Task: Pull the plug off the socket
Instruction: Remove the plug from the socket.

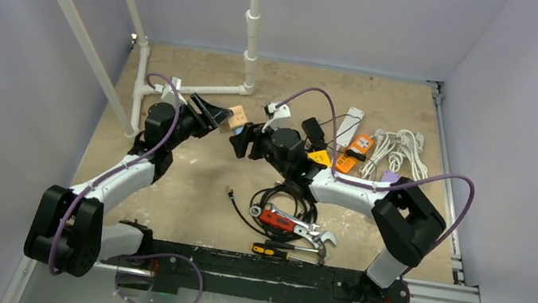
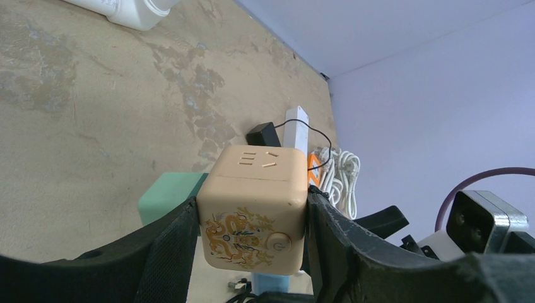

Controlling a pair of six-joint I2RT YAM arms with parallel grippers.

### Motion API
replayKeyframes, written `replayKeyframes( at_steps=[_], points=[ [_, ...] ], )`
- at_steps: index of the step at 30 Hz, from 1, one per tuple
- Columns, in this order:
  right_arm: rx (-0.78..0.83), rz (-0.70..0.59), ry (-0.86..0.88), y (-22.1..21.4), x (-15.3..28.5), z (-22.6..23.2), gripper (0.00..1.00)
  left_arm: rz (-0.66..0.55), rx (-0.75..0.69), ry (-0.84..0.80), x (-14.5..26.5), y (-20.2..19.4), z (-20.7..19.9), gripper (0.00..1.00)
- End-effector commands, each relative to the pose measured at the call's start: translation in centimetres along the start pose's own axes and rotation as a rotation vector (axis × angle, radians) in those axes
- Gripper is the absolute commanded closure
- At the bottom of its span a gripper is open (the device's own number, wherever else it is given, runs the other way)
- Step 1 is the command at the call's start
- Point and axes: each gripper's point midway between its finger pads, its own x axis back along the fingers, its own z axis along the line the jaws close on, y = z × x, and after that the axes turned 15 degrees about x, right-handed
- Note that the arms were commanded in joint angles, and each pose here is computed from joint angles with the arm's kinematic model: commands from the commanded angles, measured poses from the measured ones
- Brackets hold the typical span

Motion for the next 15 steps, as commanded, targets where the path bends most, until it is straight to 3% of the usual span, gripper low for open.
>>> replayKeyframes(
  at_steps=[1, 15],
  points=[
    [0.023, -0.054, -0.059, 2.45, -0.87, -0.56, 0.31, -0.026, -0.011, -0.107, 0.09, 1.02, -2.76, 1.00],
    [0.076, -0.063, -0.039, 2.66, -1.52, 0.23, 0.46, -0.025, -0.008, -0.102, 0.01, 0.97, -2.41, 1.00]
  ],
)
